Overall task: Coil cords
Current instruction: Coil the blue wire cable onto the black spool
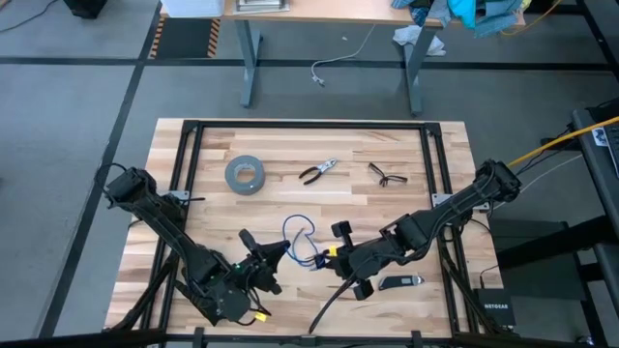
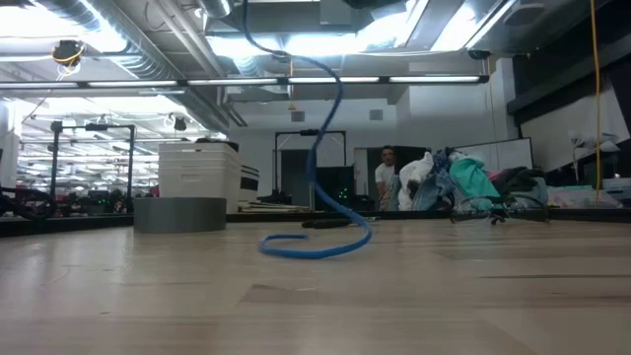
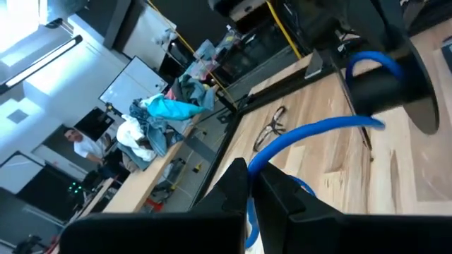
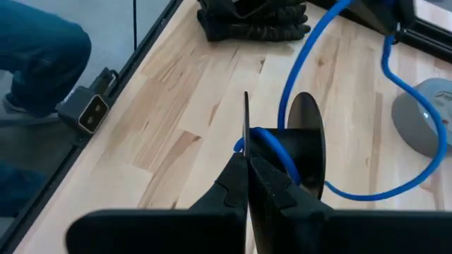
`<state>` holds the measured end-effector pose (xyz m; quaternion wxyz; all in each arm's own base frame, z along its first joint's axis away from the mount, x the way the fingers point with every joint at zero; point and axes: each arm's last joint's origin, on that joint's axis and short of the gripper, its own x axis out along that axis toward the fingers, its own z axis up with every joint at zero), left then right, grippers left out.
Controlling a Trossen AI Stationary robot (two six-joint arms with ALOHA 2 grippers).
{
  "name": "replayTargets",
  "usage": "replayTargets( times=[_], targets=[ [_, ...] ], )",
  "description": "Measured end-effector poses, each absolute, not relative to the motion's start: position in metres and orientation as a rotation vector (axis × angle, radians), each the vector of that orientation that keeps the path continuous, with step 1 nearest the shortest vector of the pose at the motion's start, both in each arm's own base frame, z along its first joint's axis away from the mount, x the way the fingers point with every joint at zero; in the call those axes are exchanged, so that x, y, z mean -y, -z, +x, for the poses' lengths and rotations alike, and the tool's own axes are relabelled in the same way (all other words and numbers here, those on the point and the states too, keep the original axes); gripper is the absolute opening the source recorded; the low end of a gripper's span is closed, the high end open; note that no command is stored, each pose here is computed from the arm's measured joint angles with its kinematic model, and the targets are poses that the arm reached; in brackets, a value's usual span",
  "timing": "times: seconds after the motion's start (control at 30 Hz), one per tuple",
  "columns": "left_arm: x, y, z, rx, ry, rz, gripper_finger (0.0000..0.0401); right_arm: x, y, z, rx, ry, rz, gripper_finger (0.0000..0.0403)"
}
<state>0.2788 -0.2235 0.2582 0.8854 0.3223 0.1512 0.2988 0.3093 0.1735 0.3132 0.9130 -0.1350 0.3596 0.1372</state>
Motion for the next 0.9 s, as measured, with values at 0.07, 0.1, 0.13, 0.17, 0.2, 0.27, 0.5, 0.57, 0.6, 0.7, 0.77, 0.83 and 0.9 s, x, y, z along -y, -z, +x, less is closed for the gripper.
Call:
replayTargets(
  times=[0.07,0.1,0.13,0.17,0.2,0.27,0.5,0.57,0.6,0.7,0.77,0.83,0.9],
  targets=[
    [0.224,-0.262,0.278,-0.306,-0.621,0.665,0.0003,-0.173,-0.313,0.312,-0.726,-0.287,-0.283,0.0000],
    [0.225,-0.265,0.278,-0.302,-0.619,0.666,0.0003,-0.173,-0.313,0.313,-0.725,-0.295,-0.284,0.0000],
    [0.225,-0.266,0.279,-0.295,-0.619,0.661,0.0002,-0.174,-0.312,0.314,-0.723,-0.304,-0.280,0.0000],
    [0.226,-0.268,0.279,-0.292,-0.616,0.662,0.0002,-0.174,-0.313,0.315,-0.711,-0.313,-0.273,0.0000],
    [0.226,-0.270,0.280,-0.291,-0.608,0.669,0.0003,-0.173,-0.312,0.316,-0.710,-0.316,-0.275,0.0000],
    [0.224,-0.273,0.284,-0.289,-0.592,0.680,0.0003,-0.174,-0.310,0.318,-0.714,-0.334,-0.282,0.0000],
    [0.215,-0.282,0.299,-0.251,-0.488,0.682,0.0002,-0.178,-0.305,0.326,-0.687,-0.403,-0.311,0.0000],
    [0.211,-0.281,0.304,-0.244,-0.446,0.675,0.0002,-0.178,-0.304,0.326,-0.683,-0.408,-0.323,0.0000],
    [0.209,-0.281,0.306,-0.241,-0.422,0.669,0.0002,-0.178,-0.305,0.326,-0.673,-0.412,-0.329,0.0000],
    [0.204,-0.279,0.313,-0.230,-0.348,0.652,0.0002,-0.180,-0.307,0.327,-0.650,-0.451,-0.337,0.0000],
    [0.202,-0.278,0.316,-0.225,-0.302,0.642,0.0002,-0.181,-0.308,0.328,-0.630,-0.475,-0.338,0.0000],
    [0.201,-0.278,0.318,-0.217,-0.260,0.626,0.0002,-0.181,-0.308,0.328,-0.621,-0.482,-0.351,0.0000],
    [0.199,-0.278,0.320,-0.210,-0.227,0.608,0.0003,-0.182,-0.309,0.328,-0.614,-0.501,-0.354,0.0000]
  ],
)
